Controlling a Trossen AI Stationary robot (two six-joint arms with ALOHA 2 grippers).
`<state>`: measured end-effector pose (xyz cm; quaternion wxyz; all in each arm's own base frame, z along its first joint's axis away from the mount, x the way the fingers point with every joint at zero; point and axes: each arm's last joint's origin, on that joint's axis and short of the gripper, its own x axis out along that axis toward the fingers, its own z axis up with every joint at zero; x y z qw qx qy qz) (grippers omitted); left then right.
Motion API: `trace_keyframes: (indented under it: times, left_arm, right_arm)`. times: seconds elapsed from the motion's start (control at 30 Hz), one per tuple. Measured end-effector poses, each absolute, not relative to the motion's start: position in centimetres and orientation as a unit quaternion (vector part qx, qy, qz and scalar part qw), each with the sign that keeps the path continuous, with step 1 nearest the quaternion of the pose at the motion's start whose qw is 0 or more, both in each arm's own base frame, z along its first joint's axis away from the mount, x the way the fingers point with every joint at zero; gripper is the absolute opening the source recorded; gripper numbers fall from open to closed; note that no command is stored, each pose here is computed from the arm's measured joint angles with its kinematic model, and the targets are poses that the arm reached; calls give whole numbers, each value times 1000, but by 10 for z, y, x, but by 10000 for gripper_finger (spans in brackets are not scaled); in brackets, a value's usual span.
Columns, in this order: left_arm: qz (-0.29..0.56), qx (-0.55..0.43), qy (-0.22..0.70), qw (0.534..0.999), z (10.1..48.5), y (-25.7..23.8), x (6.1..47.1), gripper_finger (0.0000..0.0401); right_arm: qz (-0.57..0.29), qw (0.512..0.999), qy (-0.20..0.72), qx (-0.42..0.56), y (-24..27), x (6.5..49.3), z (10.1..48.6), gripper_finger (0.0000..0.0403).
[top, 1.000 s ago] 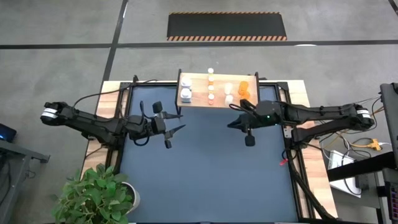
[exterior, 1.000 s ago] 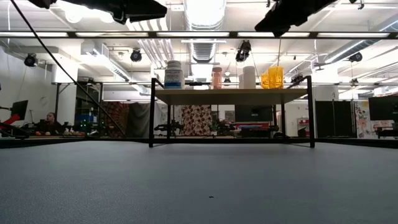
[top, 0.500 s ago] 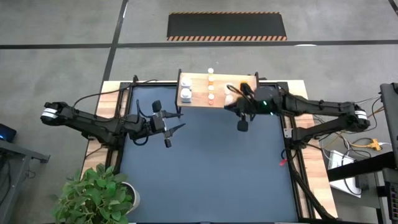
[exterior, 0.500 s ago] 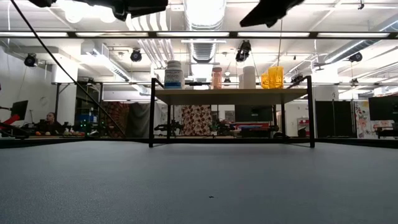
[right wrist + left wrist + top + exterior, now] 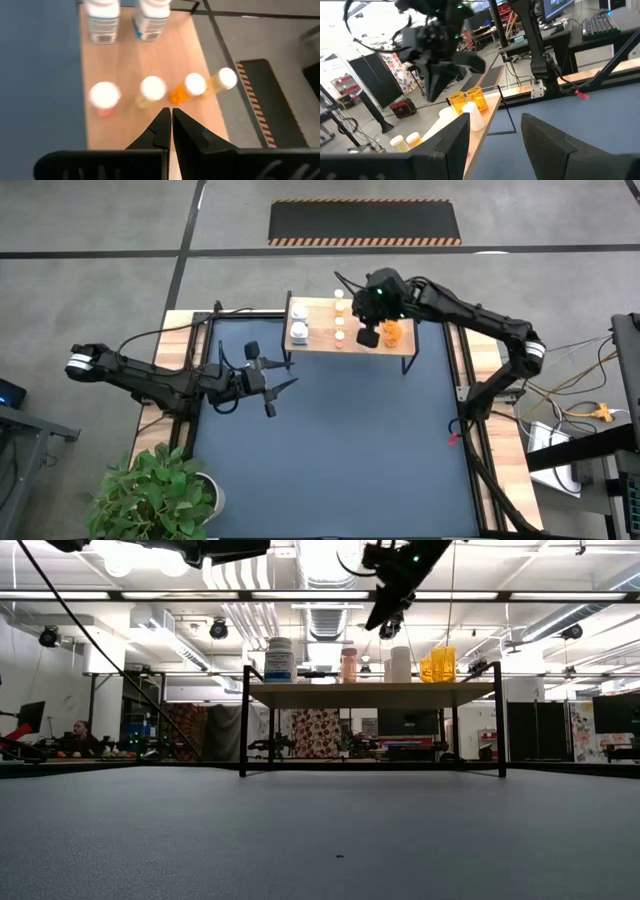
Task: Pick and place medicine bottles onto shelf by color
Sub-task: Adjust the orange pill bottle on the shelf
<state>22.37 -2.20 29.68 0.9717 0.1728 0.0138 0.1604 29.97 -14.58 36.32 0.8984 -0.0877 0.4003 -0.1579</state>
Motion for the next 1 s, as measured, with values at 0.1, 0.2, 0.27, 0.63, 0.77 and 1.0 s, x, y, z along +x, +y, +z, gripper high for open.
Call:
trace_keyframes:
  times: [0.1, 0.2, 0.27, 0.63, 0.77, 1.0]
  left_arm:
    - [160, 192, 17, 968, 297, -22, 224, 161]
    - [160, 209, 19, 964, 297, -22, 224, 161]
    - [160, 219, 21, 962, 297, -22, 224, 161]
    - [159, 230, 25, 960, 295, -22, 224, 161]
    - [159, 230, 25, 960, 295, -22, 224, 161]
    - [159, 230, 25, 960, 295, -22, 224, 161]
  right_arm:
    - [-164, 895, 405, -94, -159, 305, 361, 9]
    - [-167, 890, 413, -98, -170, 310, 357, 9]
    - [-170, 887, 418, -98, -177, 313, 354, 9]
    - [-190, 869, 450, -77, -213, 320, 328, 9]
    - [-191, 865, 458, -72, -218, 322, 321, 9]
    - [-168, 869, 461, -60, -220, 327, 312, 9]
